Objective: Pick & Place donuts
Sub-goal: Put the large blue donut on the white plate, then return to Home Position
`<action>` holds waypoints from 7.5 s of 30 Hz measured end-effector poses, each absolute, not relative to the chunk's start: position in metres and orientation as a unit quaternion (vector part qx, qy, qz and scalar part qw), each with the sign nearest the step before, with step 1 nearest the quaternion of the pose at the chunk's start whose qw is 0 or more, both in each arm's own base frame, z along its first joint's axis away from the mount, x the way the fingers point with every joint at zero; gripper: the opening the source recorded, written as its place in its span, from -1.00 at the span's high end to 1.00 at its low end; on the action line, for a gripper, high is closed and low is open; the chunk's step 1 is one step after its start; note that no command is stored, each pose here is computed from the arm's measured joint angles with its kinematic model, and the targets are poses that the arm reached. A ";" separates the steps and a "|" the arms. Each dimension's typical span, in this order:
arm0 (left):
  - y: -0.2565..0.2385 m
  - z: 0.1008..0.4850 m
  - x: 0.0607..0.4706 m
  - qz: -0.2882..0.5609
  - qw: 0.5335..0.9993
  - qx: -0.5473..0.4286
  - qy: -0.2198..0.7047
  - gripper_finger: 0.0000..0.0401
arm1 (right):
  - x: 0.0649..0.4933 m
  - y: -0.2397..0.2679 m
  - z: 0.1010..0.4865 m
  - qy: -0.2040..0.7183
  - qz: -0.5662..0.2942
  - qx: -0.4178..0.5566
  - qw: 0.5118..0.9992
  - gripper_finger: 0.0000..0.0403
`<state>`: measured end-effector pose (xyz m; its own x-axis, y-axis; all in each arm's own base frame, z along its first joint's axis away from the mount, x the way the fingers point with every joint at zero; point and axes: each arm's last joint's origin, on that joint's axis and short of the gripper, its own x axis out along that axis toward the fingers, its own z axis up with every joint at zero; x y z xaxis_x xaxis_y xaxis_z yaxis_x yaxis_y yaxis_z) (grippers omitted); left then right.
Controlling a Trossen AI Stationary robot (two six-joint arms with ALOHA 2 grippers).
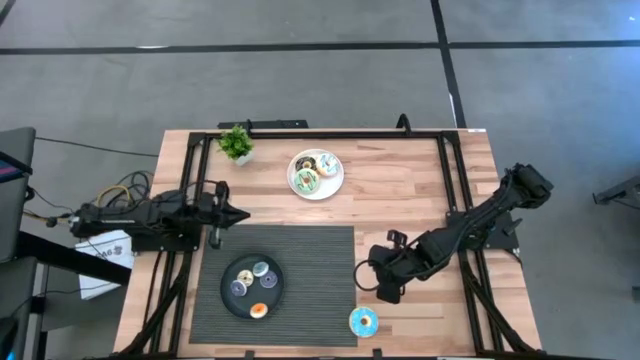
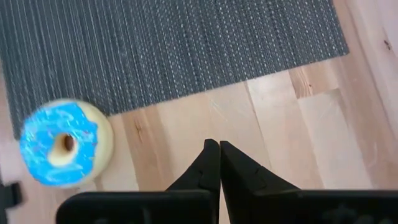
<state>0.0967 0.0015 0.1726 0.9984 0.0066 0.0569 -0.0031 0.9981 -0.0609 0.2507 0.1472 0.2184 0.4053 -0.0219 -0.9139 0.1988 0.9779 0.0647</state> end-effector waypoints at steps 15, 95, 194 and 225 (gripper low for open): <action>0.002 0.165 0.101 0.016 0.999 -0.039 0.019 1.00 | 0.267 0.144 0.224 0.492 -0.037 0.091 0.865 0.99; 0.002 0.164 0.101 0.016 0.999 -0.038 0.021 1.00 | 0.313 0.236 0.144 0.647 -0.019 0.094 0.756 0.26; 0.002 0.164 0.101 0.016 0.999 -0.038 0.021 1.00 | 0.382 -0.119 0.184 0.523 -0.235 0.016 0.819 -0.12; 0.002 0.164 0.101 0.016 0.999 -0.038 0.021 1.00 | 0.225 0.008 0.164 0.184 -0.021 0.129 0.974 0.97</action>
